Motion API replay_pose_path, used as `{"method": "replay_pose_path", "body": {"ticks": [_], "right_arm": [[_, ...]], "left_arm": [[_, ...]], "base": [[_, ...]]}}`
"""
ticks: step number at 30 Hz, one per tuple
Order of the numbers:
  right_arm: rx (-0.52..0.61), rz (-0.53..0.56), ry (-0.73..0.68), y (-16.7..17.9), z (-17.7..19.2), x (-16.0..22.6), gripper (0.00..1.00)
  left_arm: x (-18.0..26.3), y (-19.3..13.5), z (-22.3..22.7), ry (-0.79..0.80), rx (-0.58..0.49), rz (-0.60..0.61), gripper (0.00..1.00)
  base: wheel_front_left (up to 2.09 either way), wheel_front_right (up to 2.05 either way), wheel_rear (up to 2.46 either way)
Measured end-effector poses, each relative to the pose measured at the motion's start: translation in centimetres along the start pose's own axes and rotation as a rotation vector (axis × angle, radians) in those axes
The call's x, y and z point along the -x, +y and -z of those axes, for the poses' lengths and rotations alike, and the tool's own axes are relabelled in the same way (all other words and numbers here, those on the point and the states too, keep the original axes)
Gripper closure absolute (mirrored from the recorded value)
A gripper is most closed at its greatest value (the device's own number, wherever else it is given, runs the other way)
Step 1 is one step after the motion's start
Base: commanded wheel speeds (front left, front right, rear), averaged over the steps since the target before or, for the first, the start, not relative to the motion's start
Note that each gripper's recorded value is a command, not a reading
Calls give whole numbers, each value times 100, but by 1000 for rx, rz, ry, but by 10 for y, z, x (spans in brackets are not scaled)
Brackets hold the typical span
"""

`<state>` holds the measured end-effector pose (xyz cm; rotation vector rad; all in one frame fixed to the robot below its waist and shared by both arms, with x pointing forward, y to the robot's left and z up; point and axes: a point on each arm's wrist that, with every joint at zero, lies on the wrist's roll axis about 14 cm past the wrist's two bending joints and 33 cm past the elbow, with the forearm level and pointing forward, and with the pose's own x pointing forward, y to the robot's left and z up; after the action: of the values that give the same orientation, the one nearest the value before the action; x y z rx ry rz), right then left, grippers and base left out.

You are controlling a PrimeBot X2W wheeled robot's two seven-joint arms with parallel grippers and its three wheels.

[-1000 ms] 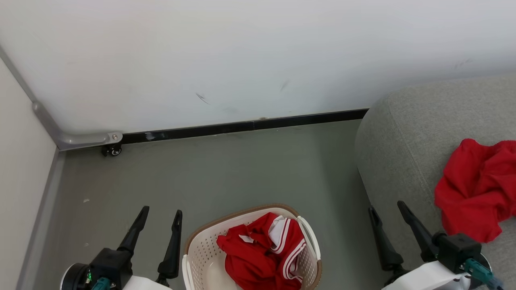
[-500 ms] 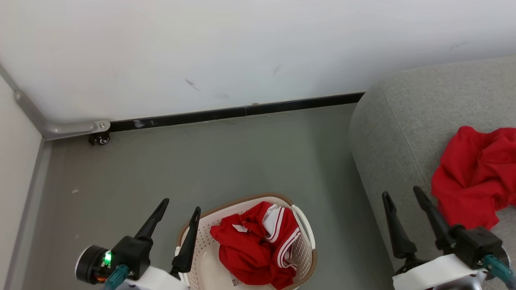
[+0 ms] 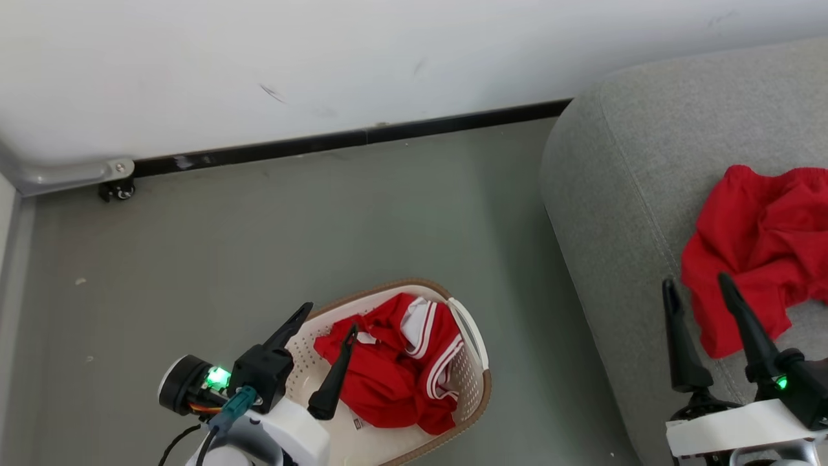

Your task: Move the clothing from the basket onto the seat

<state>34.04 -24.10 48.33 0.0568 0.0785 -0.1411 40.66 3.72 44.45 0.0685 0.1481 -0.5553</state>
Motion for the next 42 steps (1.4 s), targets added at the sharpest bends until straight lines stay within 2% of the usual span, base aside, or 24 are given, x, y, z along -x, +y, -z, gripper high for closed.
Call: {"method": "replay_pose_path", "body": {"ticks": [6, 17, 27, 42], "right_arm": [[26, 48, 8, -15, 2, -3, 0], [51, 114, 26, -36, 9, -14, 0], [61, 126, 38, -39, 18, -33, 0], [59, 139, 97, -43, 45, -53, 0]], "left_arm": [[-18, -3, 25, 77, 10, 30, 0], [-43, -16, 76, 213, -65, 137, 0], [-58, -17, 126, 331, -156, 216, 0], [-85, -14, 181, 442, -218, 281, 0]], "base": [[0, 0, 0], [0, 0, 0], [0, 0, 0], [0, 0, 0]]}}
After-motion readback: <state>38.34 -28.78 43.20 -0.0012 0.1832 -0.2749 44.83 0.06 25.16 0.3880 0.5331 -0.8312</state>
